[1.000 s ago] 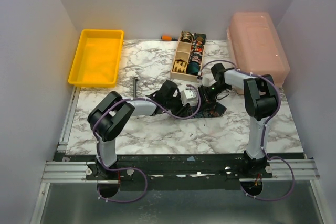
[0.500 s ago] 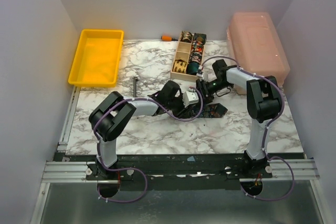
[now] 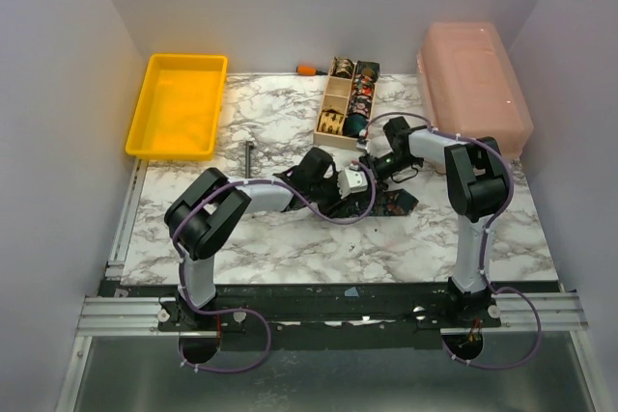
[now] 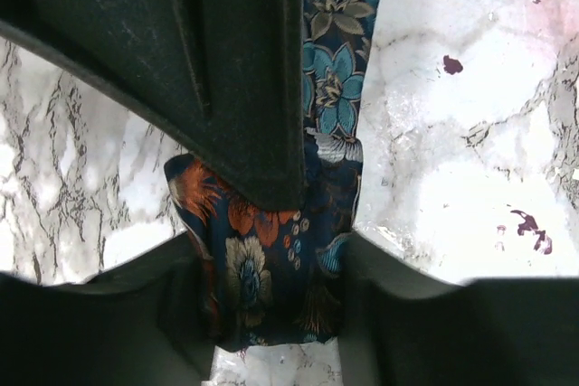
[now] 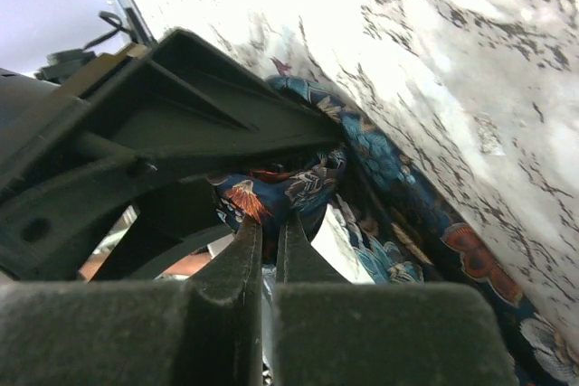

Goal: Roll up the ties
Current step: Roll the tie at the center of the board.

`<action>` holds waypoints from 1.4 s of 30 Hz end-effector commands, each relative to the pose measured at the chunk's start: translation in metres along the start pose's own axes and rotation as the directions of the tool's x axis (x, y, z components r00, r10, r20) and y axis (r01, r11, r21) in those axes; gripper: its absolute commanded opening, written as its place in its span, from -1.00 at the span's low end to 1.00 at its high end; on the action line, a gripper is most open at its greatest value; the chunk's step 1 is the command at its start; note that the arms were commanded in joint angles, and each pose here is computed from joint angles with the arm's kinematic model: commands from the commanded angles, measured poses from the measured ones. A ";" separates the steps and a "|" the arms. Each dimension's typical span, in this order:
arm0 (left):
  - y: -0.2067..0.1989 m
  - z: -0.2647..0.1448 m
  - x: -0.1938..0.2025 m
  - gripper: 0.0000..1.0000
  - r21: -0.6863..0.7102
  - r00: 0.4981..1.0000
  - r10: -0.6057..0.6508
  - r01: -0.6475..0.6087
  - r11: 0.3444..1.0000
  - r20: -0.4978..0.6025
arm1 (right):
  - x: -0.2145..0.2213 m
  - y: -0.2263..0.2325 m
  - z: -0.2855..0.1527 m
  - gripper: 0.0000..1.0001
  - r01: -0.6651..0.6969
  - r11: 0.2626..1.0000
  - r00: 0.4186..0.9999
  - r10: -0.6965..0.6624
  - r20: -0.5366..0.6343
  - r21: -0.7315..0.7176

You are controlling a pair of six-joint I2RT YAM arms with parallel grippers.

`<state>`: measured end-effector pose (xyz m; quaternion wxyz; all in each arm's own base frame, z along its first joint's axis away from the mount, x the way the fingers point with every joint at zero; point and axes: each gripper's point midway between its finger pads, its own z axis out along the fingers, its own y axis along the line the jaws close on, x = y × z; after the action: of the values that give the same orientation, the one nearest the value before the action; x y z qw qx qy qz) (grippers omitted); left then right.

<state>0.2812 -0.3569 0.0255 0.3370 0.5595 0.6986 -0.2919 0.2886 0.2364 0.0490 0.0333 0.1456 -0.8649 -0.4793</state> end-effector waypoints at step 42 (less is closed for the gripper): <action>-0.010 0.014 0.053 -0.62 -0.017 0.995 -0.025 0.023 1.000 -0.099 | 0.013 -0.031 -0.040 0.20 -0.006 0.989 0.999 0.012 -0.037 0.147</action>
<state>0.2809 -0.3771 0.0312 0.4116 0.5481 0.6443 -0.3392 0.2934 0.1951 0.0366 0.0554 0.1201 -0.8834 -0.4495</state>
